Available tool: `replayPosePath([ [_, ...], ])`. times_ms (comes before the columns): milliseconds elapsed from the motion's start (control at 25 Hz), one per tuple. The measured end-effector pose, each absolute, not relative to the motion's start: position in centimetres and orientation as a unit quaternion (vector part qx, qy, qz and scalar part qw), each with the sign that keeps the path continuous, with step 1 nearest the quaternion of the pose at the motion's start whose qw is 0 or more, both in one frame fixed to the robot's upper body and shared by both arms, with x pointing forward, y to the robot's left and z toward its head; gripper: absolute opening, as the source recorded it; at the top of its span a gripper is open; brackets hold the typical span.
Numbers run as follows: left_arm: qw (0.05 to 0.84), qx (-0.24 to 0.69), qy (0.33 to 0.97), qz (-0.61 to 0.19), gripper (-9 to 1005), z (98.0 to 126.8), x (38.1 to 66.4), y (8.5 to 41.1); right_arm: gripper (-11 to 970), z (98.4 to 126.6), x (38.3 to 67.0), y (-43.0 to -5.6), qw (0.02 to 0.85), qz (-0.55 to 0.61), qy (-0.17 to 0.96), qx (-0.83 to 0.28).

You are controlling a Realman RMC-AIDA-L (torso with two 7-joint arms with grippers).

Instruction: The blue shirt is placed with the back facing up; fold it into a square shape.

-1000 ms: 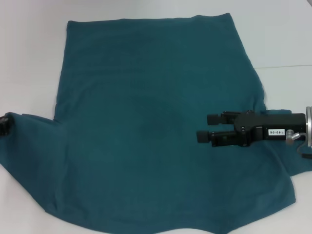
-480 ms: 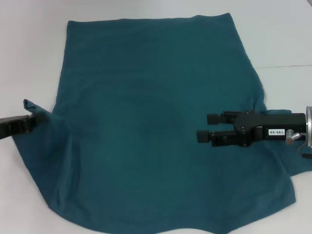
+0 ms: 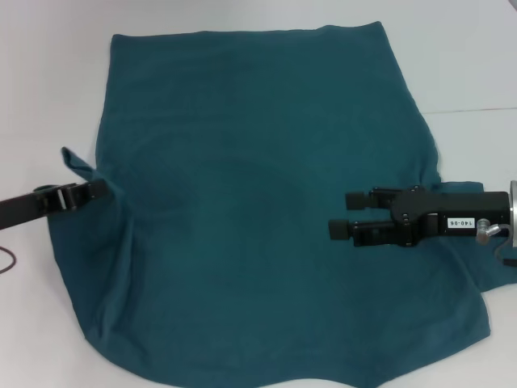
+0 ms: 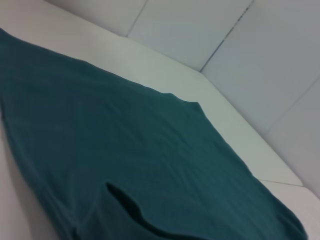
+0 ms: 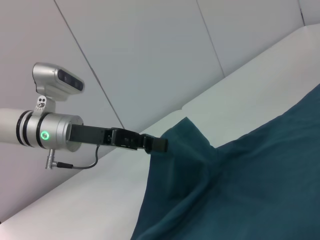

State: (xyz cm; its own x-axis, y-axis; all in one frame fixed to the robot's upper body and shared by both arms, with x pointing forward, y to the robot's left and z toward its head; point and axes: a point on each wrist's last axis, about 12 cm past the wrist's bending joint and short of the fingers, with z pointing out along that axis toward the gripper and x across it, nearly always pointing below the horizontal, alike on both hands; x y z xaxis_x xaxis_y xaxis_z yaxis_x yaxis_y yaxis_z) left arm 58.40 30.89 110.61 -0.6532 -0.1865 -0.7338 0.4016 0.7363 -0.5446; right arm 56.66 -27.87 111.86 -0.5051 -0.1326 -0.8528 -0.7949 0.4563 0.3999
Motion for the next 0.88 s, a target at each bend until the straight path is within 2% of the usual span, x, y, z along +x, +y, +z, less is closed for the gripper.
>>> replayPosePath([
  [320,0.418,0.077,0.807,-0.41,12,110.2,58.1,27.7,919,111.9,56.6,-27.8,0.39,0.423,0.757,-0.31],
  [560,0.416,0.087,0.771,-0.474,207,108.9,57.0,25.6,902,112.0,56.5,-27.8,0.387,0.428,0.756,-0.31],
  [880,0.438,0.115,0.771,-0.448,380,108.5,57.0,25.7,880,112.0,56.5,-28.0,0.388,0.428,0.756,-0.308],
])
